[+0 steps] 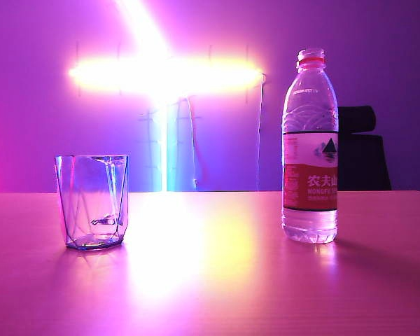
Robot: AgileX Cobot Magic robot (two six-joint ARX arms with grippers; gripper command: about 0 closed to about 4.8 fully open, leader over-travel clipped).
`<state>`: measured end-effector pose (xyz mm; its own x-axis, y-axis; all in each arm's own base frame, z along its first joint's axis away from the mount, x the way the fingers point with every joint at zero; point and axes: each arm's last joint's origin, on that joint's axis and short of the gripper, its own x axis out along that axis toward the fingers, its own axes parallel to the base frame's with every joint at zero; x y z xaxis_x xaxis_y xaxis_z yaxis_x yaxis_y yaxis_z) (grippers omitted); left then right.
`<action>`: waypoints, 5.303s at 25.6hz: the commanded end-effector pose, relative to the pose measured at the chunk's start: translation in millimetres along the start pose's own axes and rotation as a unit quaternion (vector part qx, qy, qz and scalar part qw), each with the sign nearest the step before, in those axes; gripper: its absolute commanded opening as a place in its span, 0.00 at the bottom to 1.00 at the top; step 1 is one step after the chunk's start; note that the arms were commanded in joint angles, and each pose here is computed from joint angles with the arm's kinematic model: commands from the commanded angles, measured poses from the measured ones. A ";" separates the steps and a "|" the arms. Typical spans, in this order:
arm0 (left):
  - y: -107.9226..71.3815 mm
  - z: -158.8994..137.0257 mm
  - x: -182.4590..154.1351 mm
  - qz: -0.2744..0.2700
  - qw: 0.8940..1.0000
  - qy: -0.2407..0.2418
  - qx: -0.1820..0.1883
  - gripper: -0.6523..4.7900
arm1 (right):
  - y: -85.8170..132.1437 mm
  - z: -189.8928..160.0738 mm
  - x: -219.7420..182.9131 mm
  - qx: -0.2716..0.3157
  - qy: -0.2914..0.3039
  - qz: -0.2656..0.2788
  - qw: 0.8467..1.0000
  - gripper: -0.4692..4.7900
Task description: Pick up the mineral water bottle on the table and pour water into the mug until it's half full.
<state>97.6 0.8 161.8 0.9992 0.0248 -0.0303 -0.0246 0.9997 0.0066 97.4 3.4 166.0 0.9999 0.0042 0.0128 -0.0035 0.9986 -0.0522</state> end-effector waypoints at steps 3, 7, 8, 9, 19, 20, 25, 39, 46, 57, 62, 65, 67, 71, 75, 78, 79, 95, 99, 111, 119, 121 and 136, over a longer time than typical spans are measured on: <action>-0.1 2.2 -0.2 -0.001 1.000 -0.006 -0.001 0.12 | 0.2 0.3 0.2 0.027 -0.007 0.003 1.000 0.08; -0.5 2.2 -0.2 -0.003 1.000 -0.006 -0.001 0.12 | 0.2 0.3 0.2 0.027 -0.008 0.003 1.000 0.08; -1.4 2.1 -0.2 -0.007 1.000 -0.006 -0.001 0.12 | 0.2 0.3 0.2 0.027 -0.008 0.003 1.000 0.08; -5.9 2.1 -0.5 -0.023 1.000 -0.006 -0.001 0.12 | 0.9 0.6 0.2 0.043 -0.009 0.017 0.999 0.08; -53.4 -1.5 -13.8 -0.264 0.964 0.015 0.013 0.12 | 5.1 37.7 -9.7 0.201 -0.026 0.133 0.970 0.08; -54.8 -2.7 -13.7 -0.269 0.963 0.022 0.016 0.12 | 4.9 45.1 -12.2 0.209 -0.031 0.140 0.967 0.08; -57.7 -7.0 -12.3 -0.276 0.960 0.046 0.025 0.12 | 4.0 71.5 -18.7 0.212 -0.028 0.153 0.965 0.09; -57.9 -7.0 -12.5 -0.277 0.959 0.046 0.025 0.12 | 41.6 47.0 43.3 0.085 0.099 0.272 0.953 1.00; -57.8 -6.9 -12.5 -0.277 0.960 0.046 0.025 0.12 | 77.6 24.7 79.5 0.027 0.089 0.239 0.967 1.00; -57.8 -6.9 -12.5 -0.277 0.960 0.045 0.025 0.12 | 91.3 -5.9 111.4 0.062 0.050 0.198 0.977 1.00; -57.8 -7.0 -12.5 -0.277 0.960 0.046 0.025 0.12 | 95.2 -19.7 120.5 0.077 0.032 0.195 0.977 1.00; -57.8 -7.0 -12.5 -0.277 0.960 0.046 0.025 0.12 | 98.8 -28.8 127.5 0.080 0.023 0.196 0.977 1.00; -57.8 -7.0 -12.5 -0.277 0.960 0.046 0.025 0.12 | 102.5 -33.7 134.9 0.081 0.022 0.196 0.977 1.00; -57.8 -7.0 -12.5 -0.277 0.960 0.046 0.025 0.12 | 106.1 -36.4 142.4 0.090 0.027 0.196 0.976 1.00; -57.8 -7.0 -12.5 -0.277 0.960 0.046 0.025 0.12 | 106.1 -36.2 142.6 0.090 0.026 0.196 0.976 1.00; -57.8 -7.0 -12.5 -0.277 0.960 0.046 0.025 0.12 | 106.1 -36.2 142.6 0.090 0.026 0.197 0.976 0.87; -57.8 -7.0 -12.6 -0.277 0.959 0.046 0.025 0.12 | 106.1 -36.2 142.6 0.091 0.026 0.197 0.976 0.84; -54.1 1.5 -17.7 -0.277 0.961 -0.005 0.007 0.12 | 106.6 -33.0 142.1 0.098 0.021 0.210 0.973 0.66; -54.0 1.4 -17.6 -0.276 0.961 -0.004 0.007 0.12 | 107.2 -23.2 141.1 0.083 -0.002 0.229 0.970 0.64; -33.3 1.5 -6.7 -0.158 0.987 -0.003 0.004 0.12 | 128.8 39.0 164.5 0.003 -0.013 0.350 0.937 0.54; -33.1 1.6 -6.6 -0.158 0.987 -0.004 0.004 0.12 | 182.5 77.5 175.6 -0.189 0.054 0.399 0.896 0.54; -33.1 1.6 -6.6 -0.158 0.987 -0.004 0.004 0.12 | 195.9 86.0 170.3 -0.242 0.040 0.397 0.885 0.54; -33.5 1.6 -6.7 -0.160 0.987 -0.003 0.004 0.12 | 230.1 70.1 165.7 -0.465 0.022 0.271 0.843 0.54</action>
<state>91.9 -32.7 160.9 0.9562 -0.2900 -0.0401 0.2905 0.9568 0.0086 256.5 234.9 212.1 0.8119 0.4389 -0.3849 -0.5437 0.3286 -0.7722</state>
